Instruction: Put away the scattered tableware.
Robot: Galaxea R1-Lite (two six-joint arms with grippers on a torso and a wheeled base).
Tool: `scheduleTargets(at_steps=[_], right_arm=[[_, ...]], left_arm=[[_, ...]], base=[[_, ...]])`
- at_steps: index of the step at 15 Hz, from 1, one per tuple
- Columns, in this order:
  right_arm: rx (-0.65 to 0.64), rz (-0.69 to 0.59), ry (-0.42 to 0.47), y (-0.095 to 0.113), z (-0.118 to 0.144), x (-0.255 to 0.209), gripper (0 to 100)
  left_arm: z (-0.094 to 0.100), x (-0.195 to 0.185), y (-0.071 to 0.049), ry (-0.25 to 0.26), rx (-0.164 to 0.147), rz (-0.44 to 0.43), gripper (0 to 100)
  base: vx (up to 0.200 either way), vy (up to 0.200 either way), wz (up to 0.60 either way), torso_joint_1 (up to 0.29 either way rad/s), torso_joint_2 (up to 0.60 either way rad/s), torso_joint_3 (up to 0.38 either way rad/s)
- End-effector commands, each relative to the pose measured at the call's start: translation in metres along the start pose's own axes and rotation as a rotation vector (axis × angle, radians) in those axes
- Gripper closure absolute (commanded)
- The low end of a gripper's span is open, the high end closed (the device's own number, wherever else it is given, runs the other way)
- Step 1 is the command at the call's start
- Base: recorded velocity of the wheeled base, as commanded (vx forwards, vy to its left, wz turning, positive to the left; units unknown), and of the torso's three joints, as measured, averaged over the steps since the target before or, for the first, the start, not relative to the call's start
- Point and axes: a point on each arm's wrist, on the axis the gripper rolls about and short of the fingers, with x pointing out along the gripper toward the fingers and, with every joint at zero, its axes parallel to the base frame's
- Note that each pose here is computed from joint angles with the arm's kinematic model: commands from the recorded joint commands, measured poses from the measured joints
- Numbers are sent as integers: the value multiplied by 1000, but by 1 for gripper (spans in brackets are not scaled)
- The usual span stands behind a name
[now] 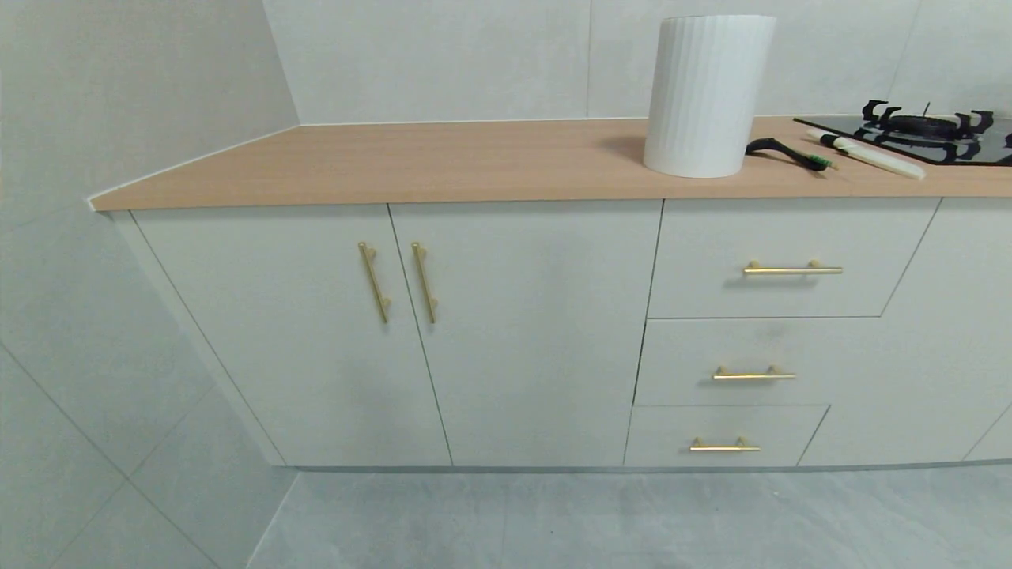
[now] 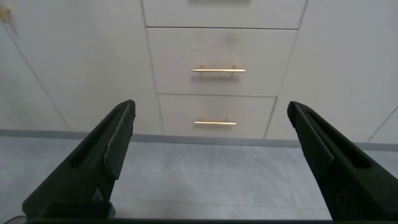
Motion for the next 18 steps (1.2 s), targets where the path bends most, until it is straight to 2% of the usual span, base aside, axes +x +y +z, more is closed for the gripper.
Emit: scheduleTargets(at_steps=[1,8,17,18], right_arm=[[-2,1,0,0,0,0,0],[0,-1,2,0,0,0,0],[-2,1,2,0,0,0,0],[-2,3,2,0,0,0,0]], left_arm=[[0,0,0,1,0,1,0],[0,0,0,3,0,1,0],[0,0,0,1,0,-1,0],[0,0,0,1,0,-1,0]], base=[[0,-200,0,12,2,2],[0,-200,0,1,-1,4],[0,0,0,0,0,0],[200,0,0,7,-2,7]])
